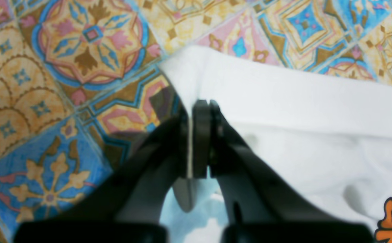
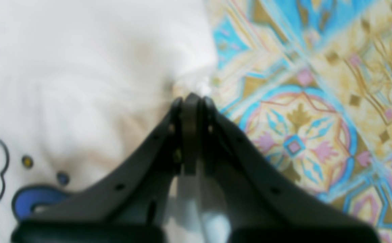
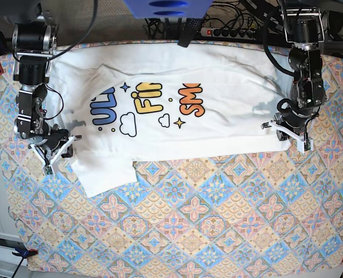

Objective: Fold the T-shirt properly
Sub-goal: 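Grasp the shirt's side edges with both grippers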

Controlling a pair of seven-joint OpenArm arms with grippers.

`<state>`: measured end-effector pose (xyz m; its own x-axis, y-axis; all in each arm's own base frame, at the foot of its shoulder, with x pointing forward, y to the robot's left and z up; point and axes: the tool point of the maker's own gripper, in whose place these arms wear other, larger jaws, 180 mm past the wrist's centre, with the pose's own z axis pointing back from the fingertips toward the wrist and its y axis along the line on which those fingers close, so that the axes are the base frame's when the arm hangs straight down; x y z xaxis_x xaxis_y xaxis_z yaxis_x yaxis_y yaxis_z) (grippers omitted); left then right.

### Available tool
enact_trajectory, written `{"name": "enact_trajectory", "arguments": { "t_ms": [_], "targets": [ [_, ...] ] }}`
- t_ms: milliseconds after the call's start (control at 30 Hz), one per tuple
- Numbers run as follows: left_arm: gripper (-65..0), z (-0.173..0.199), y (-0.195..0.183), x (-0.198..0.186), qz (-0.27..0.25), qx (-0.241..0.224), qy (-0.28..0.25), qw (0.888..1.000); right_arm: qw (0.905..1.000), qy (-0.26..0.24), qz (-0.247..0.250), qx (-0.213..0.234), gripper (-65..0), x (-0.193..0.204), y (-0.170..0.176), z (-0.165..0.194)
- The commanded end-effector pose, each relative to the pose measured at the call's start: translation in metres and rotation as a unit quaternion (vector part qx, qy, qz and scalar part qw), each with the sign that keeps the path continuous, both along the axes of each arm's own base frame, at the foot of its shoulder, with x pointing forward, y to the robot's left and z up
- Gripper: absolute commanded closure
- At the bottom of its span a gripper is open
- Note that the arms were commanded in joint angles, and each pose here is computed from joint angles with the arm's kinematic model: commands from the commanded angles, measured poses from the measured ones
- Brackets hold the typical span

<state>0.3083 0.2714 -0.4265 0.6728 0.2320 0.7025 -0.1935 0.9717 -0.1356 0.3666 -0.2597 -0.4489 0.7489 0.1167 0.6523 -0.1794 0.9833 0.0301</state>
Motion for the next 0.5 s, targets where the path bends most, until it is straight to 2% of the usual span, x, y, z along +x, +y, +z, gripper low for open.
{"name": "enact_trajectory", "arguments": {
  "t_ms": [0,167,467],
  "targets": [
    [0.0,0.018,0.014,0.010,0.008,0.012,-0.029,0.999,0.9995,-0.028,0.001,-0.012,-0.4,0.011,-0.009,0.021],
    [0.0,0.025,0.016,0.006,0.006,0.018,-0.038,0.999,0.9980,-0.049,-0.011,-0.038,-0.4,-0.005,-0.025,0.049],
    [0.0,0.051,0.003,-0.019,-0.022,0.038,-0.062,0.997,0.9966,-0.047,0.007,-0.067,-0.3,-0.049,-0.022,0.053]
  ]
}}
